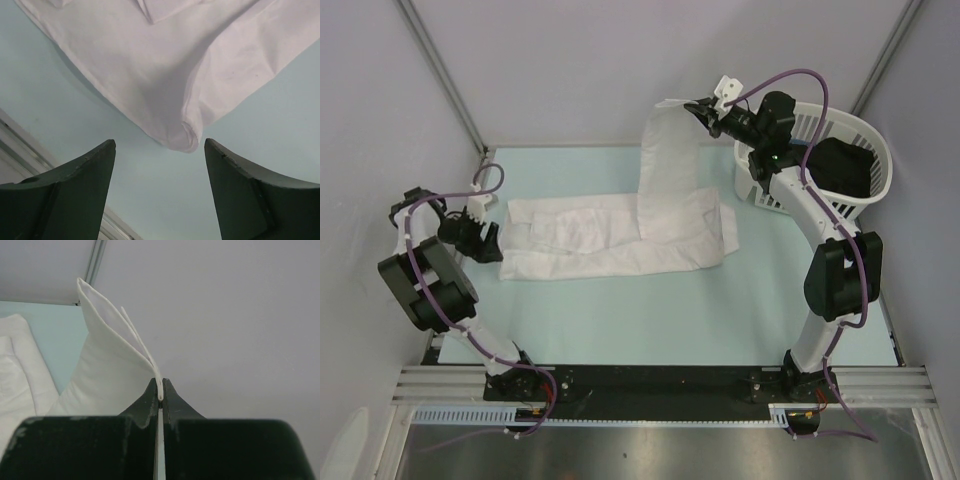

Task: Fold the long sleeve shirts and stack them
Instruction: Fold the shirt

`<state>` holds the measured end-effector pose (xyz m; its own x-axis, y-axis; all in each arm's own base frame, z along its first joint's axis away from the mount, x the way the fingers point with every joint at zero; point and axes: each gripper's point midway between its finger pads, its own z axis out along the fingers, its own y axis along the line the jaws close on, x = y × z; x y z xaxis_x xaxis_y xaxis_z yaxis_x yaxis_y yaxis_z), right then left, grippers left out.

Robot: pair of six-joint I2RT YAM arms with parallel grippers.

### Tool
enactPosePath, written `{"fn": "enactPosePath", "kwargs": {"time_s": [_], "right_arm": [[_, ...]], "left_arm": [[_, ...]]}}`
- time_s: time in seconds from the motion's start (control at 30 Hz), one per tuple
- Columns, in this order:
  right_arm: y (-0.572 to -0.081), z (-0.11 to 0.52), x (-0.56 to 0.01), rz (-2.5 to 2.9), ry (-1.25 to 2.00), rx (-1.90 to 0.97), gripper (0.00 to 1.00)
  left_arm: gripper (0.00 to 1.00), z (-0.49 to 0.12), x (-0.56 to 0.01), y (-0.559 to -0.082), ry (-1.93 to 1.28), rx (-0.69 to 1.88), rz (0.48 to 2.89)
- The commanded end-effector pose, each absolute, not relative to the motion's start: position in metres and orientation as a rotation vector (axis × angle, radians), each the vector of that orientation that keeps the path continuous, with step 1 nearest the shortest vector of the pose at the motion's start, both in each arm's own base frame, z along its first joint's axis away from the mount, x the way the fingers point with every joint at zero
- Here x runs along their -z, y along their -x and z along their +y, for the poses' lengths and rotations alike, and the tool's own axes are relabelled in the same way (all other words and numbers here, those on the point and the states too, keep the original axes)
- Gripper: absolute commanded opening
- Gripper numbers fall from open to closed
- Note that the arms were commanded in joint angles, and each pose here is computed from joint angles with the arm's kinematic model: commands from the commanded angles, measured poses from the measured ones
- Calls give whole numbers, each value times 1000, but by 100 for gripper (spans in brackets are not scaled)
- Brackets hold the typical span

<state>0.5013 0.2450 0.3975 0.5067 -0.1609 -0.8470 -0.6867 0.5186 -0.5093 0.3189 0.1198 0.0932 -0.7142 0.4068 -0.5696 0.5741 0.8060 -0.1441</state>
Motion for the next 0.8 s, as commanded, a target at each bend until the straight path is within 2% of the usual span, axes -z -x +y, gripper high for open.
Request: {"fn": "enactPosePath", "kwargs": {"time_s": [0.0, 0.17, 0.4, 0.47, 0.5, 0.57, 0.6, 0.67, 0.7, 0.77], "right_arm": [[-491, 236, -444, 912, 985, -299, 0], [-492, 236, -444, 919, 986, -294, 0], [-495, 233, -444, 930, 986, -283, 0], [-495, 233, -444, 930, 985, -282, 0], [-495, 234, -444, 930, 987, -286, 0], [-496, 234, -444, 933, 985, -284, 0], [-496, 233, -444, 933, 986, -286, 0], [-496, 233, -442, 935, 987, -288, 0], [-496, 233, -443, 933, 987, -288, 0], [-496, 233, -443, 933, 987, -286, 0]], "left_arm": [[76, 115, -79, -296, -873, 458, 2470], [73, 123, -57, -283, -923, 339, 2493], [71, 142, -40, -301, -875, 146, 2505], [65, 142, -36, -304, -893, 142, 2510], [55, 141, -35, -304, -924, 134, 2522], [43, 141, -36, -303, -993, 143, 2534], [30, 140, -35, -302, -1028, 154, 2546], [19, 143, -41, -300, -1105, 156, 2550], [9, 144, -43, -300, -1132, 147, 2551], [6, 151, -49, -299, -1209, 110, 2552]]}}
